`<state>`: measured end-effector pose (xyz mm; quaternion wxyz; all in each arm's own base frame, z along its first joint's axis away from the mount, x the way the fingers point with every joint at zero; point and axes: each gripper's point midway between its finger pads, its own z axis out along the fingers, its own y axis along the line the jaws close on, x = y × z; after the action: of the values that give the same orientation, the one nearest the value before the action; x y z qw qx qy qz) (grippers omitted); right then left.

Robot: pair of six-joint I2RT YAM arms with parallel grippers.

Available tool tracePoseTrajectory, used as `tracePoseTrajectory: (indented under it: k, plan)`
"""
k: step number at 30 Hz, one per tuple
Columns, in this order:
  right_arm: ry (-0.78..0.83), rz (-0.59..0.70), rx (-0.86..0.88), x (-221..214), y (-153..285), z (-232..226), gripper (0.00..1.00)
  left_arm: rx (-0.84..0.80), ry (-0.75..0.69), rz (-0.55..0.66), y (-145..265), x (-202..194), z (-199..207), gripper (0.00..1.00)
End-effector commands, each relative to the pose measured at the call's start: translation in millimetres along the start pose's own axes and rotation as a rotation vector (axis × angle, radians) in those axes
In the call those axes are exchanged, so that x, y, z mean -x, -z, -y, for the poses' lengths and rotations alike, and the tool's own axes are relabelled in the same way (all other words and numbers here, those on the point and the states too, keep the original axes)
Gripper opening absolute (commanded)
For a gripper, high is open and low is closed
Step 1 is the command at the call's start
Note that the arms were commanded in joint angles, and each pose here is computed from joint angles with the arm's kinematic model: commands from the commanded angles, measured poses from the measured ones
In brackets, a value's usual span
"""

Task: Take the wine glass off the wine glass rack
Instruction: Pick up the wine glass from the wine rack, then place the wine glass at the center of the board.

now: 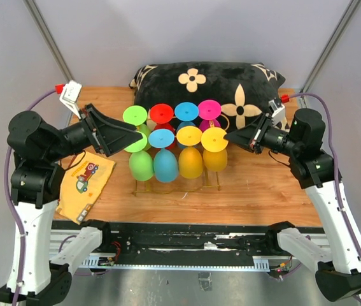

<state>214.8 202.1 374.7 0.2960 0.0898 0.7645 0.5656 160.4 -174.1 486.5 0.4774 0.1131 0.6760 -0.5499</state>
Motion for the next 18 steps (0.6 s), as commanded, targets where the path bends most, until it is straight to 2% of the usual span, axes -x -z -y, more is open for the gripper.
tracePoseTrajectory:
  k: [1, 5, 9, 12, 18]
  plan:
    - [0.134, -0.012, 0.060, -7.9, 17.3, -25.9, 0.01, -0.066, -0.017, -0.046, -15.4, -5.2, 11.1, 0.90]
    - [0.205, -0.002, 0.066, -18.0, 31.0, -27.5, 0.01, -0.044, -0.009, -0.098, -54.2, -31.6, 19.0, 0.91]
    - [0.294, 0.003, 0.061, -30.5, 46.6, -25.1, 0.01, -0.073, -0.004, -0.139, -81.5, -62.4, 49.5, 0.91]
    - [0.345, 0.055, 0.089, -38.1, 59.7, -26.1, 0.01, -0.055, -0.002, -0.188, -99.2, -88.8, 55.9, 0.90]
    - [0.406, 0.133, 0.073, -53.7, 75.6, -1.5, 0.01, -0.140, 0.077, -0.142, -103.6, -122.3, 68.3, 0.93]
